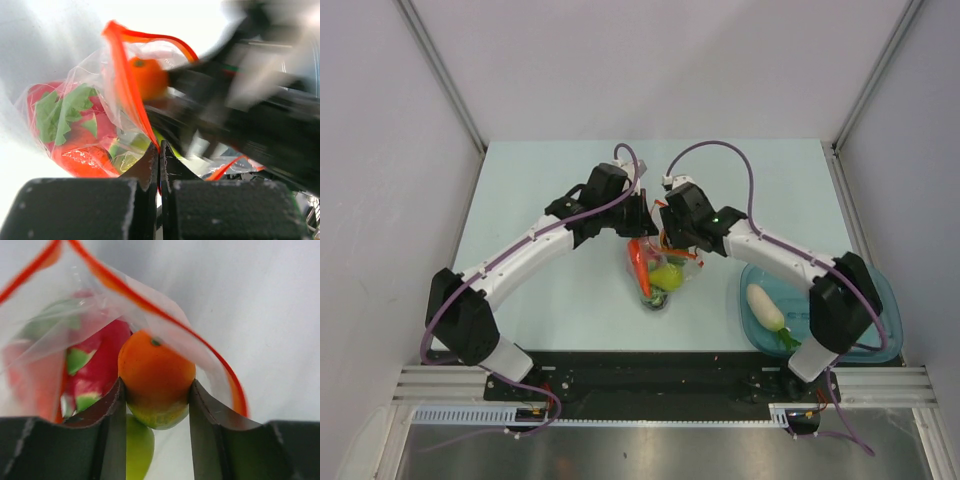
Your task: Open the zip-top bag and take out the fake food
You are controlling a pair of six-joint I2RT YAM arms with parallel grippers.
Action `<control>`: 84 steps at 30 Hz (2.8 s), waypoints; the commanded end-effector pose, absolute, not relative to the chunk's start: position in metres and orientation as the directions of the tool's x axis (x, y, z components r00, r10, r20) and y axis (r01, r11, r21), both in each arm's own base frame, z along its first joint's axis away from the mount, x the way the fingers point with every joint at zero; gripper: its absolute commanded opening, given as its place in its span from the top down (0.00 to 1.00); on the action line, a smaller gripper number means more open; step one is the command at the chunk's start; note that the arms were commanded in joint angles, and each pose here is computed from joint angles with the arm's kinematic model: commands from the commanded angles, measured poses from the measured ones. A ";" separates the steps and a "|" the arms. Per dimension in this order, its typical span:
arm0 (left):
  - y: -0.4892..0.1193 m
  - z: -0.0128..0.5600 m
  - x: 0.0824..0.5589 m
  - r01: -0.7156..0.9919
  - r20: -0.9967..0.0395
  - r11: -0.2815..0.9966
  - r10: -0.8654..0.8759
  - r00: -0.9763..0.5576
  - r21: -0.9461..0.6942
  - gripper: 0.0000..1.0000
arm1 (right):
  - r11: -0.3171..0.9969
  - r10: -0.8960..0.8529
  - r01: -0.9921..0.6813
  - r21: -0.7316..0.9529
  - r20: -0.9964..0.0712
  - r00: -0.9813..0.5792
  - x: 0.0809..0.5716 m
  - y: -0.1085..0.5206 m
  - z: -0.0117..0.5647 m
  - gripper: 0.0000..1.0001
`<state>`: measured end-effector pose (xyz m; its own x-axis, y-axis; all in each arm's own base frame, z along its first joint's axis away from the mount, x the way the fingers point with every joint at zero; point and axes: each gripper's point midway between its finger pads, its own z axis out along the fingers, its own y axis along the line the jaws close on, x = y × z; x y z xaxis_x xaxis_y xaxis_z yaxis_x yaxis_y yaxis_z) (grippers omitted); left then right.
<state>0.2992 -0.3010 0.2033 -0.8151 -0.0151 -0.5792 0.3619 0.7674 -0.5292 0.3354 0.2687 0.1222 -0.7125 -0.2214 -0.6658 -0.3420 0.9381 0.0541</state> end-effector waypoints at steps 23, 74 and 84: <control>-0.309 0.214 0.302 0.399 -0.612 0.740 -0.022 -0.791 -0.541 1.00 | 0.959 0.232 0.279 0.058 -0.726 -0.648 0.254 0.046 0.242 0.90; -0.299 0.228 0.287 0.433 -0.640 0.726 -0.012 -0.768 -0.534 1.00 | 0.851 0.129 -0.271 0.449 -0.680 -0.722 0.307 0.247 0.274 0.46; -0.295 0.234 0.284 0.432 -0.649 0.725 -0.027 -0.760 -0.537 1.00 | 0.809 -0.002 -0.339 0.480 -0.575 -0.818 0.309 0.308 0.208 0.65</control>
<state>0.2895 -0.2965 0.2157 -0.7931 -0.0204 -0.6087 0.3942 0.7447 -0.5386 0.3073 0.2818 0.2076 -0.8195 0.0157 -0.5728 -0.2877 0.8533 0.4349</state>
